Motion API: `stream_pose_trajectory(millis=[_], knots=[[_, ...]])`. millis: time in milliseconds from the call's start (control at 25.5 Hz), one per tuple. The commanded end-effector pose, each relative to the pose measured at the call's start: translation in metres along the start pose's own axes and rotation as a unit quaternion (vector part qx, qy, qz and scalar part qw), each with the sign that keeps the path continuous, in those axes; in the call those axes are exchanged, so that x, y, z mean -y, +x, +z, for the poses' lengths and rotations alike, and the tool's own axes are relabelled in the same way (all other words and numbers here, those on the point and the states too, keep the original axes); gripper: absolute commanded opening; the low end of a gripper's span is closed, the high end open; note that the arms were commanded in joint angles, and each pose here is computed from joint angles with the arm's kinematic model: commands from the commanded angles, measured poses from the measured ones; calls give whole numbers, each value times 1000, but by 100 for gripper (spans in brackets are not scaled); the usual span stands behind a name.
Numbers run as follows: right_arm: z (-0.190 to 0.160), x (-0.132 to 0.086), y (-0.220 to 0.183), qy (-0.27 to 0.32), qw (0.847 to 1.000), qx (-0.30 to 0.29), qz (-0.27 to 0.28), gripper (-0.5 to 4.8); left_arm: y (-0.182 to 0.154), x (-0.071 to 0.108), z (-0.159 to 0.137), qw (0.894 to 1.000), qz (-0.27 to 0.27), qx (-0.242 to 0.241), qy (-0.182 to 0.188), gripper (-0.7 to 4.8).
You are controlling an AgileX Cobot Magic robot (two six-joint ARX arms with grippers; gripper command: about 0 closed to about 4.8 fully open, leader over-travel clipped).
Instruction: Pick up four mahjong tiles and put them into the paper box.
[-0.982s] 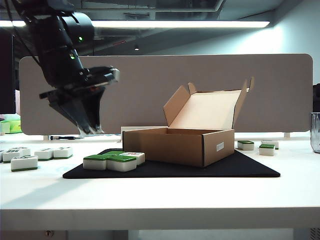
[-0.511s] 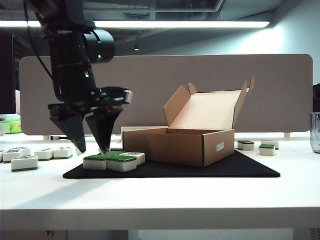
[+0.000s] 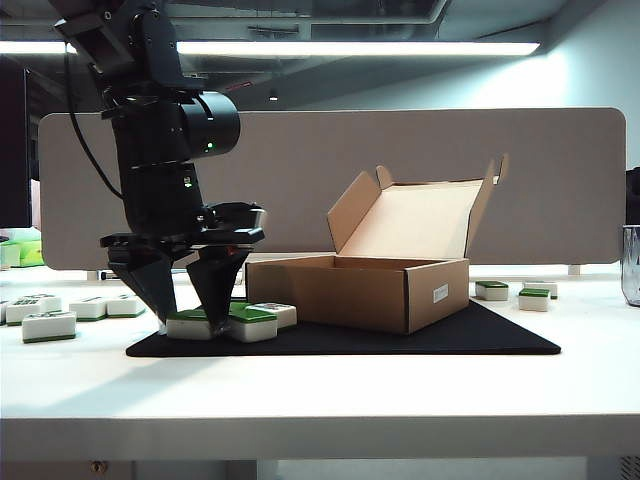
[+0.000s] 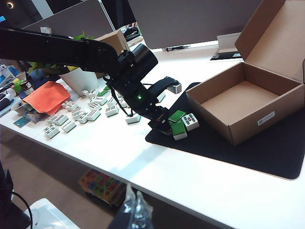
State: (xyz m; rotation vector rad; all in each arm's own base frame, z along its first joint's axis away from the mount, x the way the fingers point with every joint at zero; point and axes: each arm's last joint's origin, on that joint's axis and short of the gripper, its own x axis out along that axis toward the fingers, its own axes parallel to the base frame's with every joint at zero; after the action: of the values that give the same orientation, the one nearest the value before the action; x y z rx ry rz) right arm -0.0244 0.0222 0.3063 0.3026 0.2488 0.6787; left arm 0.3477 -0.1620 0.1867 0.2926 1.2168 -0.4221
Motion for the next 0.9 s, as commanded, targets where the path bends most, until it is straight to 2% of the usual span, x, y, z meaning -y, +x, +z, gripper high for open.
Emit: stream_pose_trajectory(millis=[39, 157, 354, 472, 668, 786, 904], knots=[[0, -2, -2, -10, 1000, 9, 1, -1, -1, 1, 3, 1000, 2, 12, -4, 218], [0, -2, -2, -10, 1000, 9, 1, -1, -1, 1, 2, 1000, 1, 6, -4, 176], [0, -2, -2, -10, 1000, 9, 1, -1, -3, 1, 1, 1000, -1, 0, -9, 175], [0, -2, -2, -10, 1000, 9, 1, -1, -23, 5, 9, 1000, -20, -10, -18, 175], [0, -2, -2, -10, 1000, 9, 1, -1, -61, 18, 42, 997, -42, 67, 1, 175], [0, -2, -2, -10, 1000, 9, 1, -1, -68, 33, 58, 988, -47, 144, 31, 175], [0, -2, -2, -10, 1000, 9, 1, -1, -62, 45, 65, 982, -50, 174, 60, 175]])
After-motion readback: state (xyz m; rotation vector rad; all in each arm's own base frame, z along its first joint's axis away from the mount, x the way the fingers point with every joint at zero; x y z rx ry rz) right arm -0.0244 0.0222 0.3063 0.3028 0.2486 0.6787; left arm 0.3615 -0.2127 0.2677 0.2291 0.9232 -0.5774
